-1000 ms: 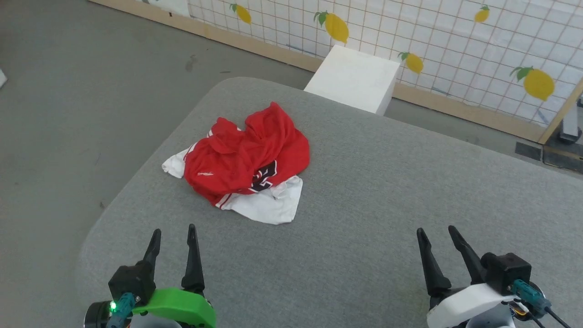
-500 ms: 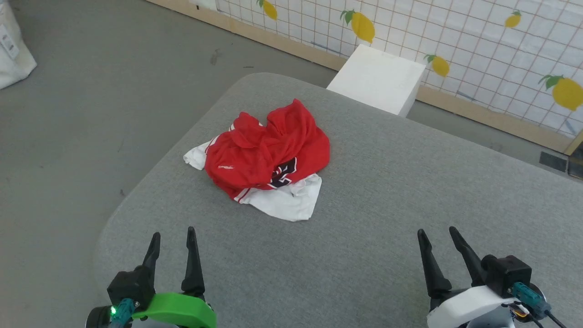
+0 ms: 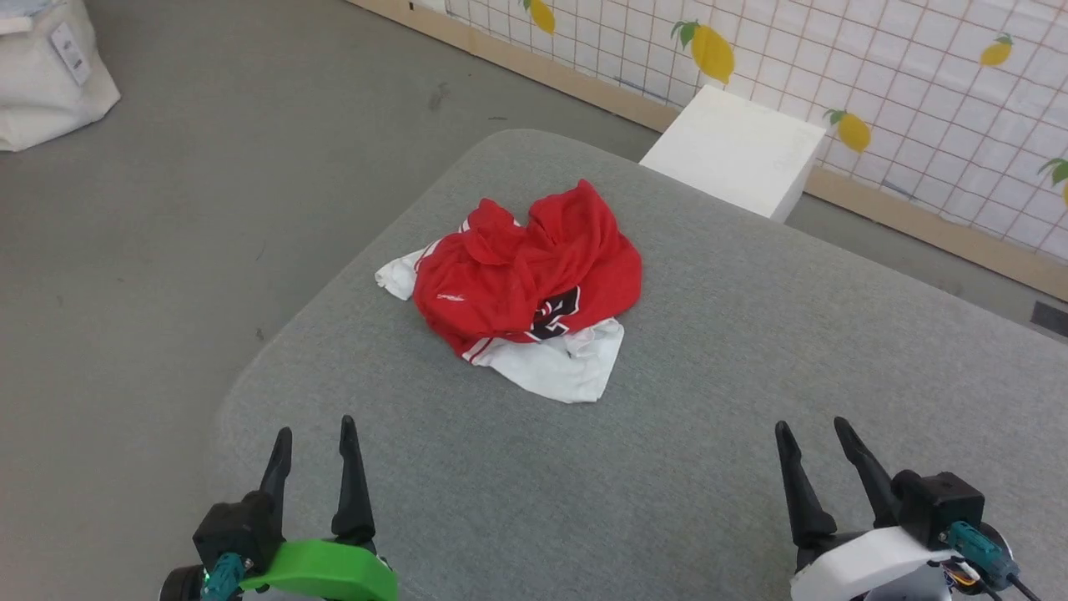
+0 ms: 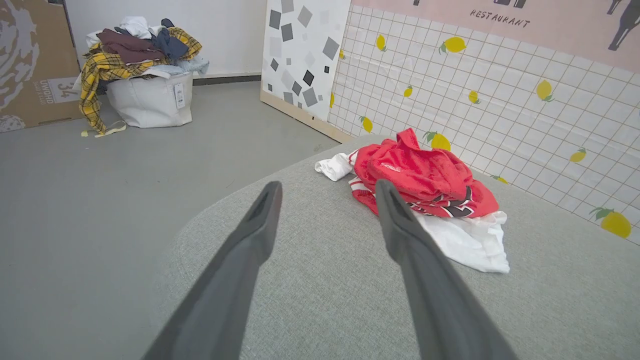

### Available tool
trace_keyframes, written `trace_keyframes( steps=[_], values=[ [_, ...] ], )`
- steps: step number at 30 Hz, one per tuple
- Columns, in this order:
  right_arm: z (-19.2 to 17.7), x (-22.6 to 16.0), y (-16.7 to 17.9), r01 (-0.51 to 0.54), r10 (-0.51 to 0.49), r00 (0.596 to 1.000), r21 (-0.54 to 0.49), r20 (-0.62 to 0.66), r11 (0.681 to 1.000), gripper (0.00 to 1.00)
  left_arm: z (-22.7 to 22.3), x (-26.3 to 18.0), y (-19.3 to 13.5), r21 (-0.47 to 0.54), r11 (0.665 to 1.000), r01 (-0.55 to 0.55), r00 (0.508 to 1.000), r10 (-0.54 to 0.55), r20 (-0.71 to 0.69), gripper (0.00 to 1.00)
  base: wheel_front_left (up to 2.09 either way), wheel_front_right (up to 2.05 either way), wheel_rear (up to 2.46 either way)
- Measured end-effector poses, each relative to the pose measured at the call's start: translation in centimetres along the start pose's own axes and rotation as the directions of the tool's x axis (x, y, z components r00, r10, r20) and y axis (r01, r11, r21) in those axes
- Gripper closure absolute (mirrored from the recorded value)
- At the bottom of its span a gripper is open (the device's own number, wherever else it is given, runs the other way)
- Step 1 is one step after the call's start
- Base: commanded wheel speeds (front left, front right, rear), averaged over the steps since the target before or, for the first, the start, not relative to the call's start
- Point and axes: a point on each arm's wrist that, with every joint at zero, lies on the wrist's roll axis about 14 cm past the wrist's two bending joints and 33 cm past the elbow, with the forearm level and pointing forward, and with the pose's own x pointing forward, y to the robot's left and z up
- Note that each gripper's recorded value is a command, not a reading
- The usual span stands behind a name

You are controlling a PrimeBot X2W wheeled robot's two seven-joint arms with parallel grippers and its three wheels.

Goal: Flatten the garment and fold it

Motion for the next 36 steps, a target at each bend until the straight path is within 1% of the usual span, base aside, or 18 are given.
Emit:
trace_keyframes(
  steps=[7, 11, 14, 18, 21, 24, 27, 30, 32, 35, 36],
  values=[
    [0.5, 0.1, 0.0, -0.001, 0.001, 1.000, 0.004, 0.016, 1.000, 0.00, -0.5, -0.1, -0.2, -0.014, 1.000, 0.003, 1.000, -0.004, -0.018, 0.00, 0.00, 0.00, 0.00],
    [0.2, 0.2, -0.3, 0.002, -0.002, 1.000, 0.005, 0.003, 1.000, 0.00, -0.7, 1.1, -1.5, -0.023, 0.998, 0.056, 0.998, -0.057, -0.027, 0.00, 0.00, 0.00, 0.00],
    [0.2, 0.3, -0.5, 0.005, -0.005, 1.000, 0.000, -0.003, 1.000, 0.00, -0.2, 3.5, -3.2, -0.039, 0.992, 0.121, 0.993, -0.121, -0.014, 0.00, 0.00, 0.00, 0.00],
    [0.7, 0.7, -1.4, 0.019, -0.019, 1.000, -0.011, 0.009, 1.000, 0.00, 0.9, 8.5, -6.1, -0.062, 0.976, 0.210, 0.976, -0.213, -0.046, 0.00, 0.00, 0.00, 0.00],
    [1.0, 1.0, -2.6, 0.046, -0.046, 0.999, -0.013, 0.018, 0.999, 0.00, 0.2, 12.3, -8.0, -0.072, 0.967, 0.245, 0.955, -0.254, -0.156, 0.00, 0.00, 0.00, 0.00],
    [0.9, 0.8, -4.2, 0.086, -0.086, 0.996, -0.022, 0.010, 0.996, 0.00, -2.0, 15.0, -9.4, -0.083, 0.965, 0.249, 0.911, -0.262, -0.320, 0.00, 0.00, 0.00, 0.00],
    [0.1, 0.3, -6.1, 0.135, -0.135, 0.991, -0.027, -0.013, 0.990, 0.00, -4.9, 16.5, -11.0, -0.109, 0.965, 0.237, 0.839, -0.260, -0.478, 0.00, 0.00, 0.00, 0.00],
    [-0.9, -0.7, -8.8, 0.214, -0.215, 0.976, -0.010, -0.040, 0.977, 0.00, -9.1, 16.2, -12.5, -0.108, 0.967, 0.231, 0.715, -0.244, -0.655, 0.00, 0.00, 0.00, 0.00],
    [-1.2, -1.4, -10.5, 0.262, -0.262, 0.964, -0.006, -0.046, 0.965, 0.00, -11.5, 15.7, -12.7, -0.082, 0.970, 0.229, 0.652, -0.215, -0.727, 0.00, 0.00, 0.00, 0.00],
    [-2.0, -2.3, -12.2, 0.311, -0.311, 0.948, -0.001, -0.061, 0.950, 0.00, -14.7, 14.7, -12.6, -0.035, 0.973, 0.228, 0.573, -0.163, -0.803, 0.00, 0.00, 0.00, 0.00],
    [-2.3, -2.6, -12.6, 0.324, -0.324, 0.944, 0.001, -0.068, 0.946, 0.00, -15.6, 14.4, -12.5, -0.022, 0.975, 0.223, 0.553, -0.145, -0.820, 0.00, 0.00, 0.00, 0.00]
  ],
)
